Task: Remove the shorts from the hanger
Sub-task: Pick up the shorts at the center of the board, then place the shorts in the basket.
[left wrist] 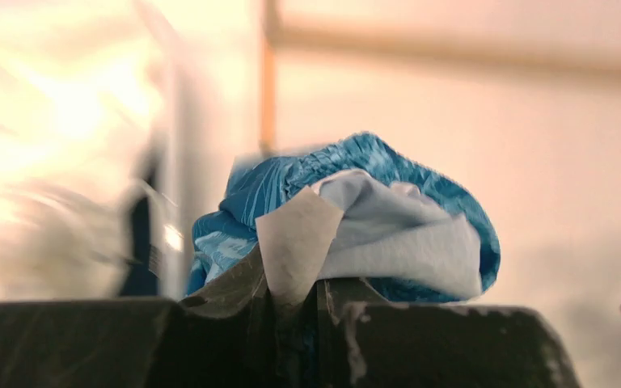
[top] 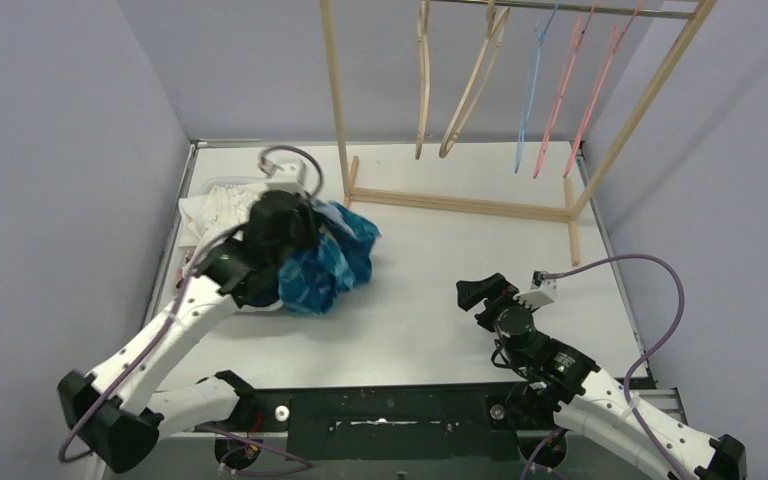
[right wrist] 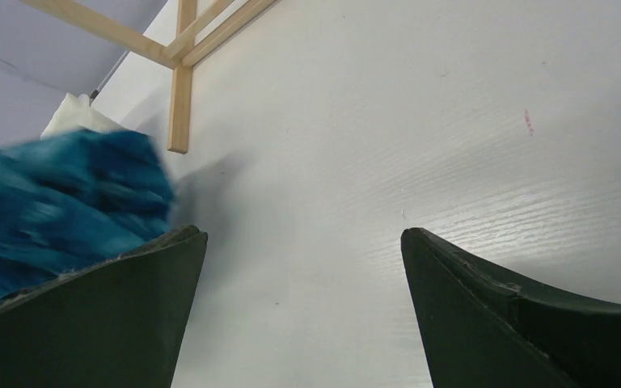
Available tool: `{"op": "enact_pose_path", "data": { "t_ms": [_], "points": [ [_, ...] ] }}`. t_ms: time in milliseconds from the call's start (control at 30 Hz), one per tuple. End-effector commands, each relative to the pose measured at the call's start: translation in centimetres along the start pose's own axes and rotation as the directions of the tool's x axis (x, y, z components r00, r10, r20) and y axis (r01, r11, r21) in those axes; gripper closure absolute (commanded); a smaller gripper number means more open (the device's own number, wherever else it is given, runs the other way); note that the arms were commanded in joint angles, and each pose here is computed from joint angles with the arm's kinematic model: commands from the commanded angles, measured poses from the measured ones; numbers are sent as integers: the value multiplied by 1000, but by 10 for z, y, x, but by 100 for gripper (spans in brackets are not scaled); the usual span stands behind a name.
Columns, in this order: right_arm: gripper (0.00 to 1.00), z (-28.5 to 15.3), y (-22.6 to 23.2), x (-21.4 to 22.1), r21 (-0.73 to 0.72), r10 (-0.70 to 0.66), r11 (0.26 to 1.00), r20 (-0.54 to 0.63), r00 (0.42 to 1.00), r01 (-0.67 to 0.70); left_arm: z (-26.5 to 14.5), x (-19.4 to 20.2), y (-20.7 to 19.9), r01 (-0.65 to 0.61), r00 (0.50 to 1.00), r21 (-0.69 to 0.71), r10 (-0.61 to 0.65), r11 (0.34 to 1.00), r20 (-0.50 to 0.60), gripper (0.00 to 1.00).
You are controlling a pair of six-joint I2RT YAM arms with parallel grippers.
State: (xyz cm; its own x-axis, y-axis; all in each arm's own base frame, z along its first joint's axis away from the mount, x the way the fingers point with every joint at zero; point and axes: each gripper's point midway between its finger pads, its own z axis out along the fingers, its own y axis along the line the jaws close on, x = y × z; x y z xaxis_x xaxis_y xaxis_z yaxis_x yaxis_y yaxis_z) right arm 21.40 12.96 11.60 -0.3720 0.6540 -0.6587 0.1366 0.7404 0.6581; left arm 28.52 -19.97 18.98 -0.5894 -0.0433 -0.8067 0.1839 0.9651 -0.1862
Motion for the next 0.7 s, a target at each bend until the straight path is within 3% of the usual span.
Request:
{"op": "enact_pose_path", "data": {
  "t_ms": [0, 200, 333, 467, 567, 667],
  "points": [
    [4, -2, 11, -20, -15, 66, 998, 72, 995, -65, -87, -144, 51, 0, 945, -55, 18, 998, 326, 100],
    [4, 0, 12, -17, -21, 80, 997, 68, 994, -79, -138, -222, 137, 38, 897, -305, 102, 952, 430, 100],
    [4, 1, 12, -13, -19, 75, 997, 53, 996, -74, -132, -223, 165, 51, 913, -330, 90, 943, 398, 100],
    [4, 1, 11, -12, -18, 77, 997, 50, 996, -76, -77, -150, 169, 70, 970, -270, -3, 960, 241, 100],
    [4, 2, 10, -12, -16, 78, 997, 54, 995, -78, -20, -58, 186, 113, 993, -269, -99, 956, 65, 100],
    [4, 3, 12, -13, -23, 72, 997, 61, 996, -70, 17, 14, 179, 178, 963, -179, -208, 968, -168, 100]
  ]
}}
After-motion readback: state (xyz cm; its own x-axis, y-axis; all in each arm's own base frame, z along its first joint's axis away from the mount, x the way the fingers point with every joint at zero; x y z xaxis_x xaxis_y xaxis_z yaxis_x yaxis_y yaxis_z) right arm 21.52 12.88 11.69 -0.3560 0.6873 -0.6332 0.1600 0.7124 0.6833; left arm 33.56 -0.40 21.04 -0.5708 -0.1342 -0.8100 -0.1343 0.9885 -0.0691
